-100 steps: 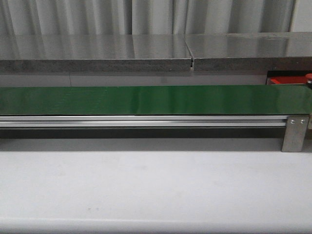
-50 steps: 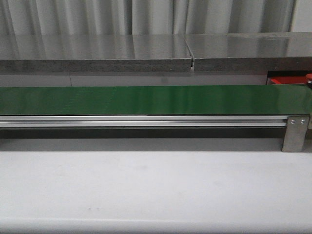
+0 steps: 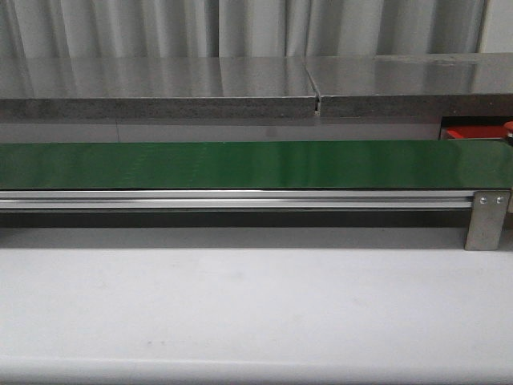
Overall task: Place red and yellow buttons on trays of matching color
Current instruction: 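Move the left gripper over a yellow button in the cluster and grasp it, then set the yellow button on the green belt and open the left gripper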
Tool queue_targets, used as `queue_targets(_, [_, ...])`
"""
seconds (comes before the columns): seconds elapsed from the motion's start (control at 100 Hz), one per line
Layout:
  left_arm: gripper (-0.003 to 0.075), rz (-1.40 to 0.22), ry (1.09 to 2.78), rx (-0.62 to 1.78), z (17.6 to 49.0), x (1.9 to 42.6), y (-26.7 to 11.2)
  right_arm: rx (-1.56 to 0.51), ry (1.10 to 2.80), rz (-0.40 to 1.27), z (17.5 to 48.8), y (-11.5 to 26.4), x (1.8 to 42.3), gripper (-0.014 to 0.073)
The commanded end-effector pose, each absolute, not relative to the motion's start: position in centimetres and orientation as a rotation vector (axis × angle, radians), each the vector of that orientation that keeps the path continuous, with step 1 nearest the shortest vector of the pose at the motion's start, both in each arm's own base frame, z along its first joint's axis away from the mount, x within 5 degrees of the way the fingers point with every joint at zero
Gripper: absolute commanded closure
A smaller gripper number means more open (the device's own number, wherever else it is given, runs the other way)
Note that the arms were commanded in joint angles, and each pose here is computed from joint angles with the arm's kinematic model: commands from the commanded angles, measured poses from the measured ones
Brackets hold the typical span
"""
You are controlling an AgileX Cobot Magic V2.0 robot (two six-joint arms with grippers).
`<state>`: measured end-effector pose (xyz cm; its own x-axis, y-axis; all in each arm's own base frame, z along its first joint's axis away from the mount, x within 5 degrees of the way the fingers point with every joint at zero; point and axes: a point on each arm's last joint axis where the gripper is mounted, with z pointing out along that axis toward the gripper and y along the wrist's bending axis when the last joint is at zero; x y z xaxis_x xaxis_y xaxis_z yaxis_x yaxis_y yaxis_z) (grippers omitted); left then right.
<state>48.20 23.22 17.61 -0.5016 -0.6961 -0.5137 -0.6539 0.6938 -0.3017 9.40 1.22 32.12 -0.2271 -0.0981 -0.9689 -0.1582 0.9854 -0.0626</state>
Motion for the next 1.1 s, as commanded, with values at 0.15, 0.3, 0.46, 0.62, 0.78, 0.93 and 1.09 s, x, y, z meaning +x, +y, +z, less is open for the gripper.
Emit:
queue_targets(0.15, [0.0547,-0.034,2.132,-0.920,27.4,46.7,22.8,-0.164,1.724,0.030,33.5,1.0,9.5,0.0713])
queue_targets(0.3, [0.0547,-0.023,2.105,-0.888,30.4,45.3,21.7,-0.164,1.724,0.030,33.5,1.0,9.5,0.0713])
queue_targets(0.46, [0.0547,-0.018,2.065,-0.866,32.2,43.1,20.2,-0.164,1.723,0.029,33.5,1.0,9.5,0.0713])
queue_targets(0.62, [0.0547,-0.004,2.046,-0.803,33.6,40.5,18.2,-0.164,1.723,0.029,33.5,1.0,9.5,0.0713])
queue_targets(0.78, [0.0546,-0.010,2.085,-0.737,33.7,38.8,15.7,-0.164,1.723,0.029,33.5,1.0,9.5,0.0713])
queue_targets(0.93, [0.0546,-0.045,2.142,-0.707,32.6,38.5,13.5,-0.164,1.723,0.029,33.5,1.0,9.5,0.0713])
queue_targets(1.09, [0.0546,-0.075,2.211,-0.667,31.0,38.6,11.2,-0.164,1.723,0.029,33.5,1.0,9.5,0.0713])
